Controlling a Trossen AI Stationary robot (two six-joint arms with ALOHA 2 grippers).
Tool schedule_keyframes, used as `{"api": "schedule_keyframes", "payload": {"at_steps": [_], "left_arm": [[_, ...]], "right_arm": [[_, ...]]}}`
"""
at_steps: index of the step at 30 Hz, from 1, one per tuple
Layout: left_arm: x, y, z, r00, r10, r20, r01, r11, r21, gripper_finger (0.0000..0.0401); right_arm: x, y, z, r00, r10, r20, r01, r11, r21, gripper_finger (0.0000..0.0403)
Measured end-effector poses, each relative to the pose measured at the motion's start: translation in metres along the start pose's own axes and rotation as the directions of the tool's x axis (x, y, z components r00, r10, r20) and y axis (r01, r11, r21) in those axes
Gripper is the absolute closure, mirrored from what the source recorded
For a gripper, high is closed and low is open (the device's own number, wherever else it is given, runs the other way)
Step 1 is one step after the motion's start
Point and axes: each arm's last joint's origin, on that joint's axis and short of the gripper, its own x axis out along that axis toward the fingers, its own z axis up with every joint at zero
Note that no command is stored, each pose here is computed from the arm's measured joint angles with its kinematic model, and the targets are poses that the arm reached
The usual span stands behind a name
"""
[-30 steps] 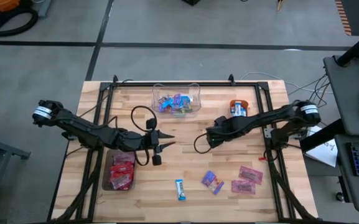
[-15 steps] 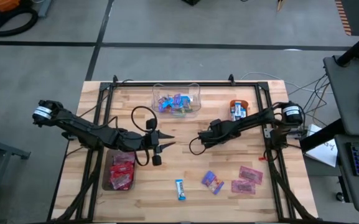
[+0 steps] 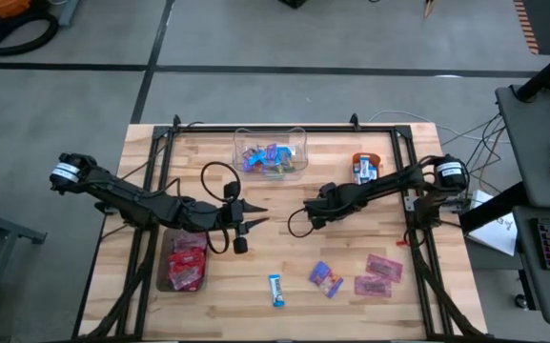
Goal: Sort candy
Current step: Put the white chocolate into the orange bin
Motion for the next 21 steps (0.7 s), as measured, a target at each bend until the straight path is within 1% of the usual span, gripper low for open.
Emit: {"api": "schedule_keyframes", "payload": {"at_steps": [2, 6, 10, 12, 14, 18, 21], "left_arm": [[0.0, 0.0, 0.0, 1.0, 0.0, 0.0, 0.0, 1.0, -0.011, 0.0313], [0.0, 0.0, 0.0, 1.0, 0.0, -0.001, 0.0, 0.999, -0.036, 0.0313], [0.0, 0.0, 0.0, 1.0, -0.001, -0.002, 0.0, 0.998, -0.066, 0.0313], [0.0, 0.0, 0.0, 1.0, -0.001, -0.004, 0.0, 0.997, -0.078, 0.0313], [0.0, 0.0, 0.0, 1.0, -0.001, -0.004, 0.0, 0.996, -0.094, 0.0313], [0.0, 0.0, 0.0, 1.0, -0.001, -0.003, 0.0, 0.993, -0.118, 0.0313], [0.0, 0.0, 0.0, 1.0, -0.001, -0.001, 0.001, 0.991, -0.13, 0.0313]], "right_arm": [[-0.008, 0.002, 0.002, 0.999, 0.037, 0.011, -0.037, 0.999, -0.011, 0.0365], [-0.036, 0.002, 0.009, 0.99, 0.125, 0.061, -0.121, 0.991, -0.064, 0.036], [-0.063, -0.009, 0.02, 0.976, 0.168, 0.135, -0.157, 0.983, -0.091, 0.0364], [-0.074, -0.022, 0.028, 0.972, 0.148, 0.18, -0.135, 0.987, -0.082, 0.0366], [-0.081, -0.038, 0.036, 0.973, 0.094, 0.211, -0.084, 0.995, -0.054, 0.0367], [-0.086, -0.074, 0.053, 0.973, -0.04, 0.229, 0.025, 0.997, 0.068, 0.0368], [-0.081, -0.095, 0.064, 0.97, -0.103, 0.218, 0.069, 0.985, 0.157, 0.0368]]}}
